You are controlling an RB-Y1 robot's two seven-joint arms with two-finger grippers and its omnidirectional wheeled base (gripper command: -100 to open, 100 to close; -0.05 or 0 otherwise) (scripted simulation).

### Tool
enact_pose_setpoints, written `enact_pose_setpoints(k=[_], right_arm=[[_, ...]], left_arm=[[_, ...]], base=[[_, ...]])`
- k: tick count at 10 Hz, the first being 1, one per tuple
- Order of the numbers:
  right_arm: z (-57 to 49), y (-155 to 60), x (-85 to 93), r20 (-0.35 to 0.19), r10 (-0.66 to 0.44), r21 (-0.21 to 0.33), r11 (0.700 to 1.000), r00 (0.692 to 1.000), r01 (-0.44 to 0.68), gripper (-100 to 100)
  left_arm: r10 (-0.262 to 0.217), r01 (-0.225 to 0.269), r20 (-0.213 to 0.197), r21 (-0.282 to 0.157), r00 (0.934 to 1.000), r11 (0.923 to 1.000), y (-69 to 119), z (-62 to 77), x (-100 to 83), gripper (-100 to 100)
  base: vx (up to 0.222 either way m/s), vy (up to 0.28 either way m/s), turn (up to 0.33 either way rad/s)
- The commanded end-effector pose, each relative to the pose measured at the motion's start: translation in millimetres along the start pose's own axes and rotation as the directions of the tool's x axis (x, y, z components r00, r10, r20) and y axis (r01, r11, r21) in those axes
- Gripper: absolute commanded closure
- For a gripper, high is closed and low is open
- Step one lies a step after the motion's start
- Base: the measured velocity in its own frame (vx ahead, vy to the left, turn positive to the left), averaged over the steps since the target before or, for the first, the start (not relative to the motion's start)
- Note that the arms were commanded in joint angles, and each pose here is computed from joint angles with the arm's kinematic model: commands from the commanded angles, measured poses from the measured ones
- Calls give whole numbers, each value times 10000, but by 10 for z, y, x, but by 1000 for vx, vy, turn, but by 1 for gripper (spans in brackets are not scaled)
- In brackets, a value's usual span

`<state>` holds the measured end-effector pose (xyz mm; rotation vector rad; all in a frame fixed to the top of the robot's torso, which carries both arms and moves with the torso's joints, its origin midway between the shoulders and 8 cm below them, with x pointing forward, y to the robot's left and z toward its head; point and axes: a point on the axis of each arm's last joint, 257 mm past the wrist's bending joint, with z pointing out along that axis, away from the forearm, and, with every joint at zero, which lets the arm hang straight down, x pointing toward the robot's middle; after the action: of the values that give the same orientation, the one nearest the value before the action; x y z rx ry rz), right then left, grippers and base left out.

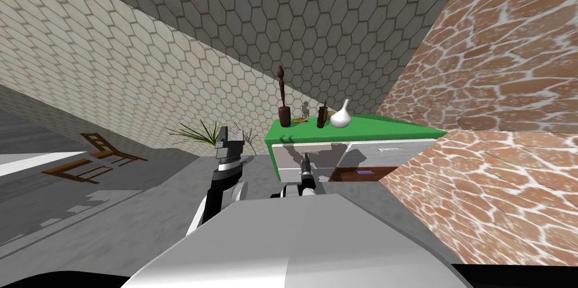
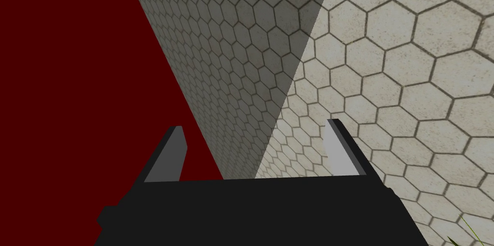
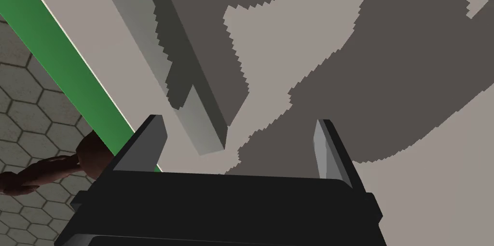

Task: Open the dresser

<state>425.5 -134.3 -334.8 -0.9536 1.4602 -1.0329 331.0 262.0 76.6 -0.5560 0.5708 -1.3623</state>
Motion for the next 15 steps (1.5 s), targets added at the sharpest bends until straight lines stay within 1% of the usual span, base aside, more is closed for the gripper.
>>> enact_pose_setpoints(k=[1,2,4,5,9,10,15], right_arm=[[-50,10,-17,183,-1001,352,9944,9948,994,-100],[-60,-14,-43,308,-1483,612,9874,9885,1462,-100],[-60,-14,-43,308,-1483,612,9874,9885,1462,-100],[-70,-38,-63,413,-1914,857,9785,9806,1874,-100],[-70,-38,-63,413,-1914,857,9785,9806,1874,-100],[-79,-60,-77,496,-2288,1079,9689,9722,2225,-100],[-79,-60,-77,496,-2288,1079,9689,9722,2225,-100]], left_arm=[[0,0,0,0,10000,10000,0,0,0,0],[0,0,0,0,10000,10000,0,0,0,0],[0,0,0,0,10000,10000,0,0,0,0],[0,0,0,0,10000,10000,0,0,0,0],[0,0,0,0,10000,10000,0,0,0,0],[0,0,0,0,10000,10000,0,0,0,0],[0,0,0,0,10000,10000,0,0,0,0]], base=[[15,22,-3],[12,13,-9],[4,4,-2],[6,6,-8],[2,2,-1],[6,5,-6],[1,2,-1]])
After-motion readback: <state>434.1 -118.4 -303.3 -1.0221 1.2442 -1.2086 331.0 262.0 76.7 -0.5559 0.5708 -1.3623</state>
